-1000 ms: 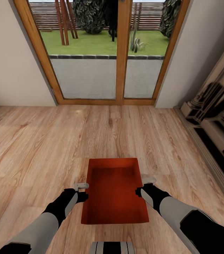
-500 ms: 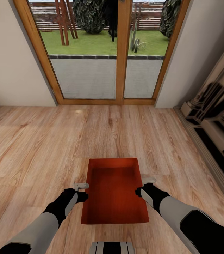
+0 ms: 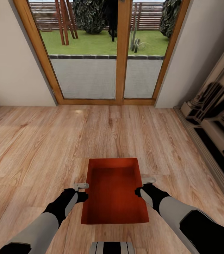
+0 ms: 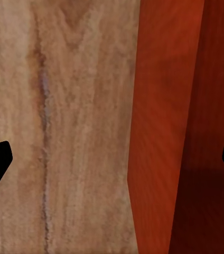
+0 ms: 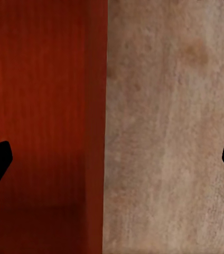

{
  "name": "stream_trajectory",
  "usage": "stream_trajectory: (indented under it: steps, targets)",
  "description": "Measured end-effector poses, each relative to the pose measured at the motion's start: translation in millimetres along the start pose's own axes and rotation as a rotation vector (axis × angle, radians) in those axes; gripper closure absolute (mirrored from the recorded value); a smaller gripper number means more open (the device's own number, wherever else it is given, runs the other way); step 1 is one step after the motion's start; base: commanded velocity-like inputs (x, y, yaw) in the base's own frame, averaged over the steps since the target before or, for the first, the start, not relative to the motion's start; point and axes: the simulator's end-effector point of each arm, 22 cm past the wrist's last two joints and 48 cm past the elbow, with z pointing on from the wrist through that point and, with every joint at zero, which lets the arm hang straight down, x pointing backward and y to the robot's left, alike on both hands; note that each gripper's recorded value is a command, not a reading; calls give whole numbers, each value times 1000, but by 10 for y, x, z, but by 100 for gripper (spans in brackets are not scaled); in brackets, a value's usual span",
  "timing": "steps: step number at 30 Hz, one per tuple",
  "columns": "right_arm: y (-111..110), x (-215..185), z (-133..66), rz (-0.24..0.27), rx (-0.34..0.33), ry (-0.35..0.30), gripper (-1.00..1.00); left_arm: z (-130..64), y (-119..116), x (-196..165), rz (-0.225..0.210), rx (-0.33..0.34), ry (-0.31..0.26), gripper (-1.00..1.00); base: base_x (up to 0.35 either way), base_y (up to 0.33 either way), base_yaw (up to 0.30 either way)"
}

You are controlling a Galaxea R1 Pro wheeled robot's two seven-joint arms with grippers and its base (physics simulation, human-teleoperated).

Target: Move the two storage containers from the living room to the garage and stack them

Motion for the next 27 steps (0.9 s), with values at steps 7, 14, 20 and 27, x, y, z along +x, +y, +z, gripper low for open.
stream_trajectory:
  steps: [7, 14, 20, 27]
  targets:
    - [54, -7, -10, -1, -10, -2, -100, 0, 0, 0, 0, 0, 0, -100, 0, 0, 0]
    - [68, 33, 71, -1, -11, -2, -100, 83, 1, 39, -1, 0, 0, -100, 0, 0, 0]
    - [76, 63, 132, 0, -10, -3, -100, 145, 1, 68, -1, 1, 0, -100, 0, 0, 0]
    - [68, 73, 136, -1, -12, 0, -100, 145, 1, 68, -1, 1, 0, -100, 0, 0, 0]
